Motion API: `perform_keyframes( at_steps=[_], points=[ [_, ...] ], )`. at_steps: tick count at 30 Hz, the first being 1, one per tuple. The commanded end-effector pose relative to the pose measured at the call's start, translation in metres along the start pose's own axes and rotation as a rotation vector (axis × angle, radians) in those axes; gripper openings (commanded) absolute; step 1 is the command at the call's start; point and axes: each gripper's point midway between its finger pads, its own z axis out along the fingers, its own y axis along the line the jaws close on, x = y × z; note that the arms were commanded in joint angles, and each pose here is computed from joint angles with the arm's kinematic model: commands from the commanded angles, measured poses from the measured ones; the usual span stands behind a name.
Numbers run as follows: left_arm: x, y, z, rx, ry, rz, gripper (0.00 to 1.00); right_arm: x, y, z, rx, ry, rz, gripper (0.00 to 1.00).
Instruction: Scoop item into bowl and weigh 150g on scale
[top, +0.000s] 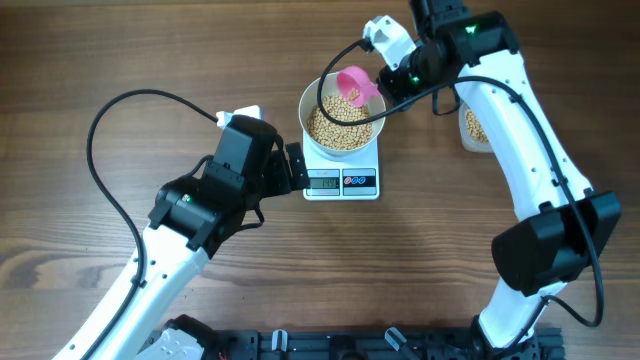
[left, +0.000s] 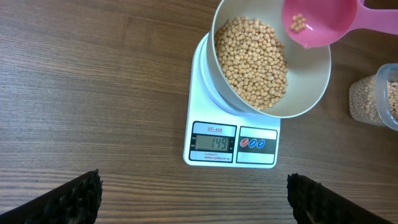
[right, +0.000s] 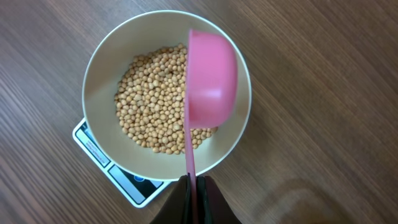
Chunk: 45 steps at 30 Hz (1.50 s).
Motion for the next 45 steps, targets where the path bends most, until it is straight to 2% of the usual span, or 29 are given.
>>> perform_keyframes(
  at_steps=[1, 7, 10, 13, 15, 19, 22, 30, 34, 40, 43, 45],
  points=[
    [-0.003, 0.002, -0.002, -0.005, -0.015, 0.003, 1.00, -0.014, 0.008, -0.015, -0.026, -0.065, -0.002, 0.04],
    [-0.003, 0.002, -0.002, -0.005, -0.015, 0.004, 1.00, -0.010, -0.002, -0.015, 0.035, -0.040, -0.003, 0.04],
    [-0.003, 0.002, -0.002, -0.005, -0.015, 0.004, 1.00, -0.014, 0.008, -0.014, -0.015, -0.060, -0.010, 0.04],
    [-0.003, 0.002, -0.002, -0.005, -0.015, 0.003, 1.00, -0.014, -0.002, -0.014, 0.047, -0.048, -0.007, 0.04],
    [-0.003, 0.002, -0.002, -0.005, -0.015, 0.004, 1.00, -0.017, 0.007, -0.014, 0.002, -0.068, -0.015, 0.04],
    [-0.003, 0.002, -0.002, -0.005, -0.015, 0.004, 1.00, -0.020, 0.003, -0.014, 0.023, -0.077, -0.019, 0.04],
    [-0.003, 0.002, -0.002, -0.005, -0.015, 0.004, 1.00, -0.019, 0.021, -0.013, -0.052, -0.075, -0.055, 0.04],
    [-0.003, 0.002, -0.002, -0.005, -0.015, 0.004, 1.00, -0.018, 0.006, -0.012, 0.053, -0.045, -0.046, 0.05],
    [-0.003, 0.002, -0.002, -0.005, -0.015, 0.004, 1.00, -0.019, 0.019, -0.011, -0.017, -0.060, -0.037, 0.04],
    [-0.003, 0.002, -0.002, -0.005, -0.015, 0.004, 1.00, -0.024, 0.013, -0.012, 0.018, -0.076, -0.044, 0.04],
    [-0.003, 0.002, -0.002, -0.005, -0.015, 0.004, 1.00, -0.021, 0.023, -0.011, -0.034, -0.068, -0.079, 0.04],
    [-0.003, 0.002, -0.002, -0.005, -0.015, 0.003, 1.00, -0.018, 0.013, -0.011, 0.024, -0.046, -0.084, 0.04]
  ],
)
